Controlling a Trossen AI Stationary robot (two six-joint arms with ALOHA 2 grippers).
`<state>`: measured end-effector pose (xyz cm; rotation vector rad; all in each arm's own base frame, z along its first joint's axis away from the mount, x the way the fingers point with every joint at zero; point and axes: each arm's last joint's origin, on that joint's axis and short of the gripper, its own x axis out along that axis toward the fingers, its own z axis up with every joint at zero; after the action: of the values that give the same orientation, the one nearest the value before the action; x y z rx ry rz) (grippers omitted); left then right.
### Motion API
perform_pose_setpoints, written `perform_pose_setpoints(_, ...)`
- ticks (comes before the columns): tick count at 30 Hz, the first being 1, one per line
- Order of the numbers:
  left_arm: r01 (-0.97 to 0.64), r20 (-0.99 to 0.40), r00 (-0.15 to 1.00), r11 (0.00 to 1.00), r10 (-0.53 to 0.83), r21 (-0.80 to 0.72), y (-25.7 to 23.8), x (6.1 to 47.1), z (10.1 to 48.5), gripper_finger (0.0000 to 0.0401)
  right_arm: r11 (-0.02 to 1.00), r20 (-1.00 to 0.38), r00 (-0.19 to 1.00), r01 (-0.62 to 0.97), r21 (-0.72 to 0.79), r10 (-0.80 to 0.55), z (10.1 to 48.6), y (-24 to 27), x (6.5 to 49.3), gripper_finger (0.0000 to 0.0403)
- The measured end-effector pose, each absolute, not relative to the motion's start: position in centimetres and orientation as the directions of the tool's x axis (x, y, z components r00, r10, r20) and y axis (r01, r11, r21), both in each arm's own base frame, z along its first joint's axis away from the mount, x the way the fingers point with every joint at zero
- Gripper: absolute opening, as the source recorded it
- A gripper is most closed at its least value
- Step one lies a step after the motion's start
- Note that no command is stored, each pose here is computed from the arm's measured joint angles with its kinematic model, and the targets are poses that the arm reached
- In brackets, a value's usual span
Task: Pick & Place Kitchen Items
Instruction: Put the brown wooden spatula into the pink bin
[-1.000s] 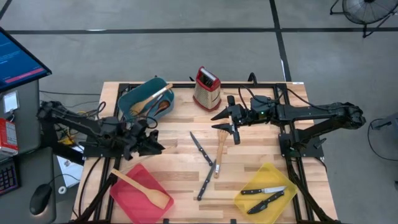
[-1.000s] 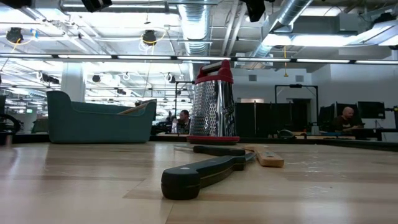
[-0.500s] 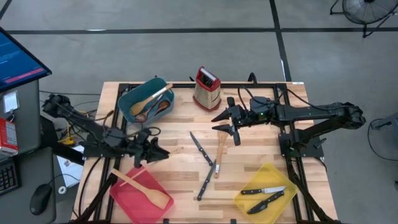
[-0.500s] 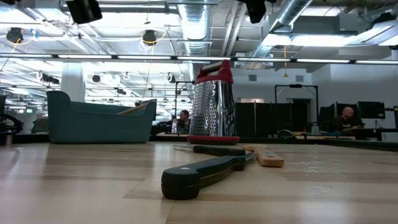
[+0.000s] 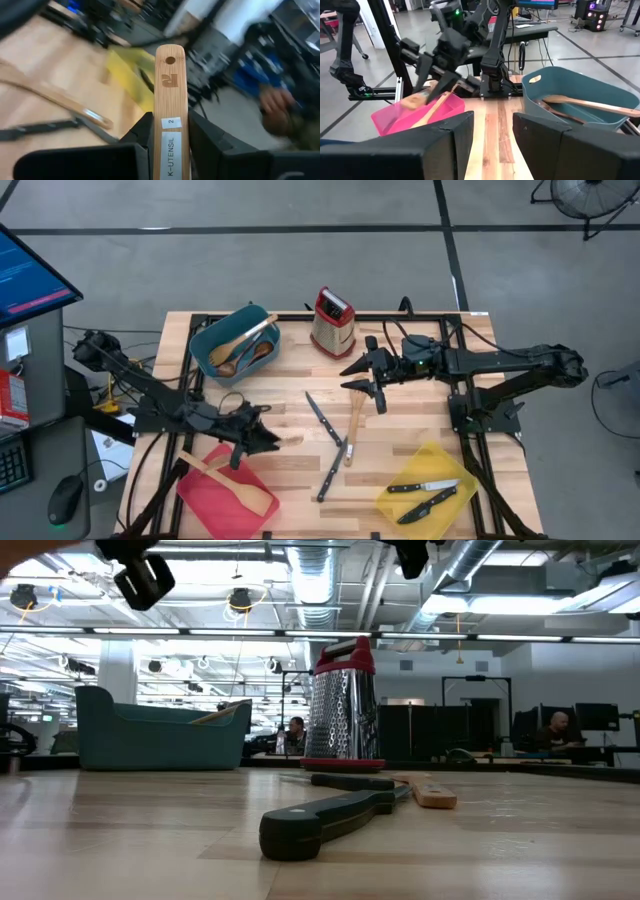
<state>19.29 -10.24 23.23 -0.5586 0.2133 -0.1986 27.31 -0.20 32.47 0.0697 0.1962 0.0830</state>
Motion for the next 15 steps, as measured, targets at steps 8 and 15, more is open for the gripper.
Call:
perform_pose_setpoints(8, 0.269, -0.193, 0.874, 0.774, -0.447, -0.573, -12.3, 18.8, 22.3, 0.0067, 0.994, -0.202, 0.975, -0.074, 0.082, 0.089, 32.4, -0.2, 27.3, 0.0147)
perform_pose_setpoints(15, 0.288, -0.209, 0.839, 0.737, -0.502, -0.611, -13.7, 18.0, 22.0, 0.0068, 0.994, -0.201, 0.976, -0.074, 0.082, 0.089, 32.4, -0.2, 27.3, 0.0147)
